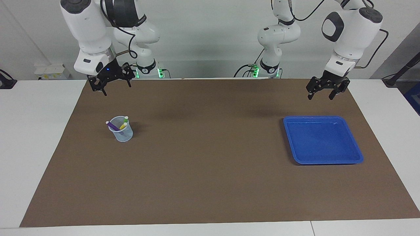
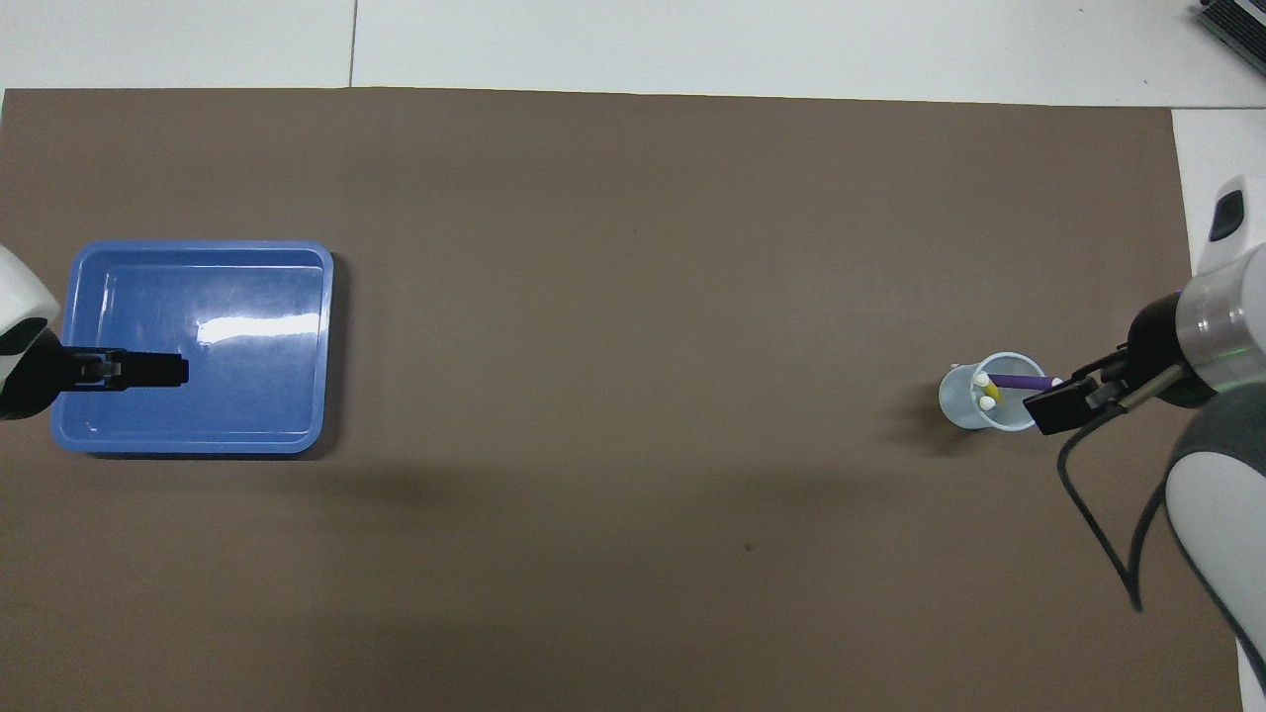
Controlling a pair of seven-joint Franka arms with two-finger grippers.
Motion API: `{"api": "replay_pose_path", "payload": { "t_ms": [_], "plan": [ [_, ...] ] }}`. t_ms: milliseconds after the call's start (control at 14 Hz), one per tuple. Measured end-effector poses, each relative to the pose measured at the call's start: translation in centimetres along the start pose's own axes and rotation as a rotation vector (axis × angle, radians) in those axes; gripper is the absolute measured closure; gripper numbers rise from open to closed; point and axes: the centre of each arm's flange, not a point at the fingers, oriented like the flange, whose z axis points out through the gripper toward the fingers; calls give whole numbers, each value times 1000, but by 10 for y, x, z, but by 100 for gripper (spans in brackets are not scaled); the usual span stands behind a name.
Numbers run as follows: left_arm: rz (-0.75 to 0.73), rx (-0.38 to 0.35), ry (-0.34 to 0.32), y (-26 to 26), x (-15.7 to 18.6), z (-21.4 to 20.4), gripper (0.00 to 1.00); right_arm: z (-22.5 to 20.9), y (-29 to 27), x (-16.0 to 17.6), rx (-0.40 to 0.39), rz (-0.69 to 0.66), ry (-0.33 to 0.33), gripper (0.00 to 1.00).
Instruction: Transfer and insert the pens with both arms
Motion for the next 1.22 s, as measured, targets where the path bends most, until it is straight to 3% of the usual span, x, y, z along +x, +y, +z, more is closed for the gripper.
{"api": "replay_pose_path", "payload": {
  "t_ms": [501, 787, 1216],
  "plan": [
    [20, 31, 3, 1, 53, -54, 0, 17, 22, 23, 15, 62, -15, 0],
    [28, 39, -42, 16, 57, -52, 0, 15, 22, 24, 13, 138, -11, 0],
    [-12, 37, -37, 31, 61, -56, 0, 10, 27, 23, 8, 160, 6, 0]
  ]
}}
